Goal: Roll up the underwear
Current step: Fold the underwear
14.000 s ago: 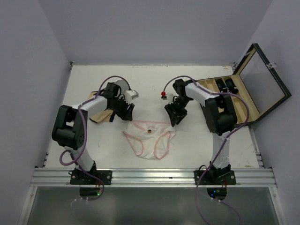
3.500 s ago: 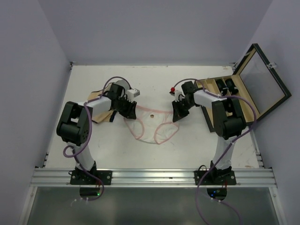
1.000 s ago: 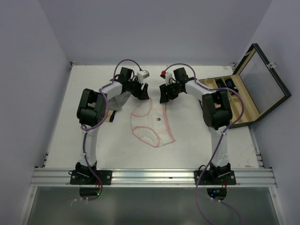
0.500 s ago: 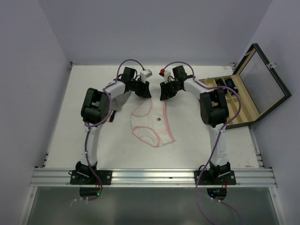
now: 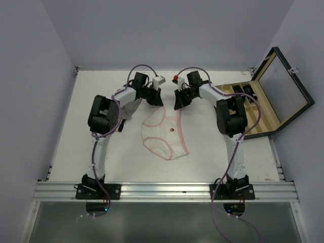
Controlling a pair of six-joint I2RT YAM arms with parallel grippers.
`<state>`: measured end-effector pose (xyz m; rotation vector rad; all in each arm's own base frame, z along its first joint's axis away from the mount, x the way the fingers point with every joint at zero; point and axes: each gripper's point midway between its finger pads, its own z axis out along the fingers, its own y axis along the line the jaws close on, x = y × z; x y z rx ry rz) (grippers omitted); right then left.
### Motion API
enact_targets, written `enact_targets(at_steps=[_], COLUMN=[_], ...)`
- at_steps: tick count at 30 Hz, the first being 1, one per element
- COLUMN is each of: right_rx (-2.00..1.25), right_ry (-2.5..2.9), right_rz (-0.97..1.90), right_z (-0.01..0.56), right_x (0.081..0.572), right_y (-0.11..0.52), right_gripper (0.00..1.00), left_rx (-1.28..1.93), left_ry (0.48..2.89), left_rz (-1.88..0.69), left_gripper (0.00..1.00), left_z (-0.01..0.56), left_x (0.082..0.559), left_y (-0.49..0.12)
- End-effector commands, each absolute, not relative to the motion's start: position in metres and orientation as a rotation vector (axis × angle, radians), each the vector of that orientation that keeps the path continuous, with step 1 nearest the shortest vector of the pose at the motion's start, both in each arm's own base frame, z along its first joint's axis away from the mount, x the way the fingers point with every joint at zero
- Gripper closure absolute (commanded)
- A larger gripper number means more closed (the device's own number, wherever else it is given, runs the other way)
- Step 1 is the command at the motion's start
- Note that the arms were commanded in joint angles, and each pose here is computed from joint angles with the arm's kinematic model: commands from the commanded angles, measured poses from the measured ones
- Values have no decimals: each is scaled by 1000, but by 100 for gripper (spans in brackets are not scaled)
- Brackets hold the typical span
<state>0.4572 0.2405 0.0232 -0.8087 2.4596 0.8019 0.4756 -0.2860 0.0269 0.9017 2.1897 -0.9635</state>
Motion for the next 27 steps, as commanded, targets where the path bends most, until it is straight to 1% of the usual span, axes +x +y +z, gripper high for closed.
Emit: enact_targets(at_steps=[1,4,8,12,15,21,27], right_rx=[-822,-814,-806,-809,-827,-922,-989], right_ry=[2381,2355,2327,2287,2277,2227,2225], right_rz=[843,844,856,845,857,933,1001], right_z=[53,65,79,99,107,136,140], right_x=[469,474,477,478,470,428,398], right_y=[247,250,252,251,246,243,241], right_gripper=[98,100,100,100,100,100,100], left_rx=[925,926,935,969,1001,1069,1125], left_ry=[2094,2052,2008,1993,1978,1919,1904], left_rz=[-1002,-997,-984,-971,-954,-980,-999], left_gripper=[100,100,100,100,100,100,100], left_z=[57,72,91,99,109,135,141], left_x=[487,493,499,494,483,439,408], left_y=[-297,-301,-303,-301,-296,-285,-282])
